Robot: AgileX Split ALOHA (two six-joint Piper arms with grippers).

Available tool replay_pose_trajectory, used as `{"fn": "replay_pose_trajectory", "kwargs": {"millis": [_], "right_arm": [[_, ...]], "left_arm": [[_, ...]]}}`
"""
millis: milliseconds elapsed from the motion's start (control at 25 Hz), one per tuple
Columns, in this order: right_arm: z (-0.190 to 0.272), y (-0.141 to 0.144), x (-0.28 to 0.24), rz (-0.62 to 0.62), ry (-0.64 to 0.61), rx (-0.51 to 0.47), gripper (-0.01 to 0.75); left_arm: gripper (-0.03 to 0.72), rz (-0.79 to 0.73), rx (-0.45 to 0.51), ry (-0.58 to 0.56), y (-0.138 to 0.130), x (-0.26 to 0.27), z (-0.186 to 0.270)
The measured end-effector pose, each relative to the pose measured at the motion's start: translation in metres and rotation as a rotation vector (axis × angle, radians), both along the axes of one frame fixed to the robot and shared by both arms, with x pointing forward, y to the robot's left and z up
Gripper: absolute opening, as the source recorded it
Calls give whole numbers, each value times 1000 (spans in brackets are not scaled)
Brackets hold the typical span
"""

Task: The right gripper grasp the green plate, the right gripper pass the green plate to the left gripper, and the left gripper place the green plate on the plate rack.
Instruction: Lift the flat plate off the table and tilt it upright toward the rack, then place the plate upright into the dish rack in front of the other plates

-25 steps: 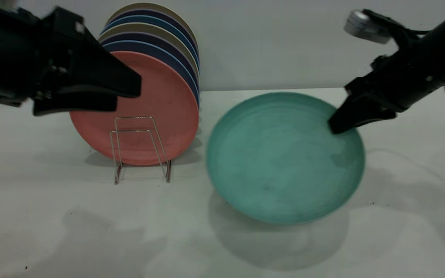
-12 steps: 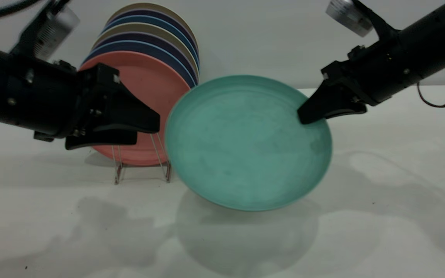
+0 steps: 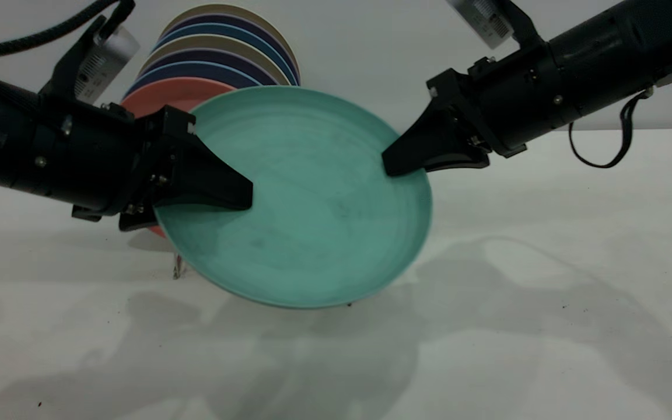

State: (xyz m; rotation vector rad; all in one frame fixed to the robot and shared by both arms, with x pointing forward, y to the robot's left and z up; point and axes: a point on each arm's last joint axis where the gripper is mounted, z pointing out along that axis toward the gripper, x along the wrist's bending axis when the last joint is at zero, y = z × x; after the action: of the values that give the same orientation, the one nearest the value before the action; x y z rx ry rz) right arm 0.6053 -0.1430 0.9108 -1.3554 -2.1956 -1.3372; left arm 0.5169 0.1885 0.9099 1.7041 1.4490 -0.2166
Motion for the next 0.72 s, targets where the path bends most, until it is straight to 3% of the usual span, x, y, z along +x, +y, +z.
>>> {"fn": "replay_pose_trajectory", "kwargs": {"millis": [80, 160, 320, 360, 440, 560, 720], "right_arm": [[0, -1, 0, -4, 2, -2, 99], [0, -2, 0, -1, 13, -2, 199], [0, -6, -3, 40, 25, 4, 518], [0, -10, -2, 41, 29, -1, 599], [-1, -21, 1, 22, 43, -9, 690], [-2, -45, 5, -12, 66, -11, 714], [-3, -76, 10, -57, 84, -17, 666]], "left_arm": [[149, -5, -8, -12, -1, 2, 2], [136, -24, -2, -37, -2, 5, 5], [136, -59, 35, -94, -3, 12, 10], [136, -81, 59, -111, -3, 14, 11], [136, -145, 136, -148, -1, 19, 13], [136, -255, 274, -198, 2, 28, 19], [136, -454, 421, -277, 3, 45, 40]]}}
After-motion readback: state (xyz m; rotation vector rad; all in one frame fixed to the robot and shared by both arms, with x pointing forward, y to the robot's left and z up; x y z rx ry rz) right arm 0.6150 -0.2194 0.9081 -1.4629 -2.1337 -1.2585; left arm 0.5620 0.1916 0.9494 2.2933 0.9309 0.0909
